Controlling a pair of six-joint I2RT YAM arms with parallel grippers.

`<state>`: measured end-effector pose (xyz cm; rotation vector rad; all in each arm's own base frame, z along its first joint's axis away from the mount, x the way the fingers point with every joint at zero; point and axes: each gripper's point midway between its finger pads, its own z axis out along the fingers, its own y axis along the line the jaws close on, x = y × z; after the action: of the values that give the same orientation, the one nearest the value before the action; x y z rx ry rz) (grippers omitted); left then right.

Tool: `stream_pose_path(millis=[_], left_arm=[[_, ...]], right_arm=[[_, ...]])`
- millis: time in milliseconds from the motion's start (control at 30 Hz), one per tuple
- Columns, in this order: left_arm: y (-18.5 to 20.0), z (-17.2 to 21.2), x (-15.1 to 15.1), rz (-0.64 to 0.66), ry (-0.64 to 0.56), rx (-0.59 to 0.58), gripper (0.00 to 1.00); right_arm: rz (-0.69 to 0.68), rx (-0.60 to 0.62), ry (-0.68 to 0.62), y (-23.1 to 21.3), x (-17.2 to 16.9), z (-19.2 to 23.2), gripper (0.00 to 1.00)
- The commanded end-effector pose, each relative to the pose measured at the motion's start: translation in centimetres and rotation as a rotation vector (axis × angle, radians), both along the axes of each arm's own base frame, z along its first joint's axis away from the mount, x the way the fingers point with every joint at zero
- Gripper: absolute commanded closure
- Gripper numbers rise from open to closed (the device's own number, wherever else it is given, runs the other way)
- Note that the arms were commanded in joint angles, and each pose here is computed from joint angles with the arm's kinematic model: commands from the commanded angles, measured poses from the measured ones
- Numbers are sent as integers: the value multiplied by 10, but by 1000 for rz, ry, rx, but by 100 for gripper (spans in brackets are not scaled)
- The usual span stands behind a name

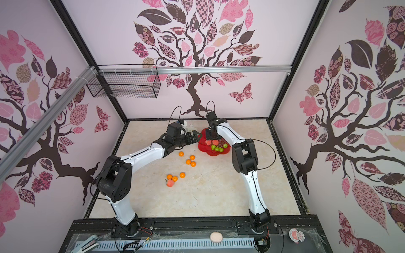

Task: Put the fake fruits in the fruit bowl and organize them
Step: 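Move the right gripper over the last stemmed peach while the left arm draws back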

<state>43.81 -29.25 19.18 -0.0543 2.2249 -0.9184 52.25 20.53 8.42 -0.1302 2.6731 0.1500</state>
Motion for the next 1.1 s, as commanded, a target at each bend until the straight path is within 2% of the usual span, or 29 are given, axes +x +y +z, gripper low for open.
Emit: stream_pose_path(millis=[0,100,233,400,533,633,867,967,1067], left_arm=[[21,13,-27,27,4,46,2],[41,18,-50,62,13,78,2],[70,11,-85,112,47,114,1],[107,1,-132,163,84,143,2],[132,-4,-163,197,106,166,1],[151,-6,-181,242,108,181,2],[195,-18,-220,364,189,248,2],[211,-28,-233,415,231,270,1],[218,-34,-241,437,256,242,2]], right_arm=[[-1,76,-141,8,-10,77,46],[35,135,-170,27,-31,92,45],[97,156,-184,54,-67,100,45],[190,183,-151,96,-121,97,45],[268,159,-118,127,-166,89,45],[312,126,-95,147,-198,80,45],[384,155,5,186,-271,58,45],[386,155,43,195,-290,47,45],[371,170,71,200,-301,37,45]])
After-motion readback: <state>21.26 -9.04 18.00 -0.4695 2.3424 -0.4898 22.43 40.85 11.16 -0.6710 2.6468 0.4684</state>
